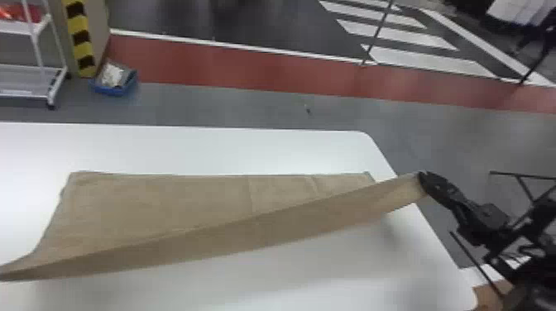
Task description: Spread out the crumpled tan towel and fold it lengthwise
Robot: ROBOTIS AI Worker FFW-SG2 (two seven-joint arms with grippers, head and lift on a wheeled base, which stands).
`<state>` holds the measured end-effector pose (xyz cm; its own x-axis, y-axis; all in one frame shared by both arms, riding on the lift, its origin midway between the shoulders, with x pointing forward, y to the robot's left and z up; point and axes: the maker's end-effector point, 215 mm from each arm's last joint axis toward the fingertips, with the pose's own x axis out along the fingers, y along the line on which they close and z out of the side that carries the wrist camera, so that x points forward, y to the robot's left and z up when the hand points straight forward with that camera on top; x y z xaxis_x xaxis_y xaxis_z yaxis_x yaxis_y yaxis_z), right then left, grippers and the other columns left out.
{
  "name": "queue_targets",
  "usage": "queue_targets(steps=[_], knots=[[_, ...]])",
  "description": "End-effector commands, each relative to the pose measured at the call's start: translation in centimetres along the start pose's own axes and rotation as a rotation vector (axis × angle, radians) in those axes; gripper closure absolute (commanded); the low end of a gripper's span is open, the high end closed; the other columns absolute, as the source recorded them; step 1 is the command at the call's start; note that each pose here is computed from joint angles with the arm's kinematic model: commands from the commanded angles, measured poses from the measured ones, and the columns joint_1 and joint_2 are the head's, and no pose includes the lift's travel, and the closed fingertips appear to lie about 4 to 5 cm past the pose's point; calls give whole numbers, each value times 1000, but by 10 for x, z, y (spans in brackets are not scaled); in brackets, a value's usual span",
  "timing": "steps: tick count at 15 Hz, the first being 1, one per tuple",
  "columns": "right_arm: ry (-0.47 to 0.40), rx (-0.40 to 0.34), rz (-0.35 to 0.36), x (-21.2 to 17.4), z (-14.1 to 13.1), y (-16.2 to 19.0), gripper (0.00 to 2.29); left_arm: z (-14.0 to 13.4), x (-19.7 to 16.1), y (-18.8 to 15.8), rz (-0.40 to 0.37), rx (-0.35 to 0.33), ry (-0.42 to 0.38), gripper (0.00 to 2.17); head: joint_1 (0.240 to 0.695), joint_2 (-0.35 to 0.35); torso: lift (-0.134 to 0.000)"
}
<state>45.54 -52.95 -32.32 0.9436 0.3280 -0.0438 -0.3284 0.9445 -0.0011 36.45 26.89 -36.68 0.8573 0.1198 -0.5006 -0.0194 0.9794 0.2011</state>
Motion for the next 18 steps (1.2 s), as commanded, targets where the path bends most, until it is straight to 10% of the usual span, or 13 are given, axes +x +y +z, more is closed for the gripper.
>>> queue_targets(steps=[1,8,18], knots=[[1,5,-2,8,-2,-3,1690,20,16,-7,-15,-19,-54,1382,695,-344,-125],[-11,-25,-85,44,9,-33,1690,96,99,-18,-45,-64,-188,1382,695,-329,-125],[73,-111,-152,98,-12,-47,1686,127,164,-36,-69,-50,-212,1382,692,-304,-125]])
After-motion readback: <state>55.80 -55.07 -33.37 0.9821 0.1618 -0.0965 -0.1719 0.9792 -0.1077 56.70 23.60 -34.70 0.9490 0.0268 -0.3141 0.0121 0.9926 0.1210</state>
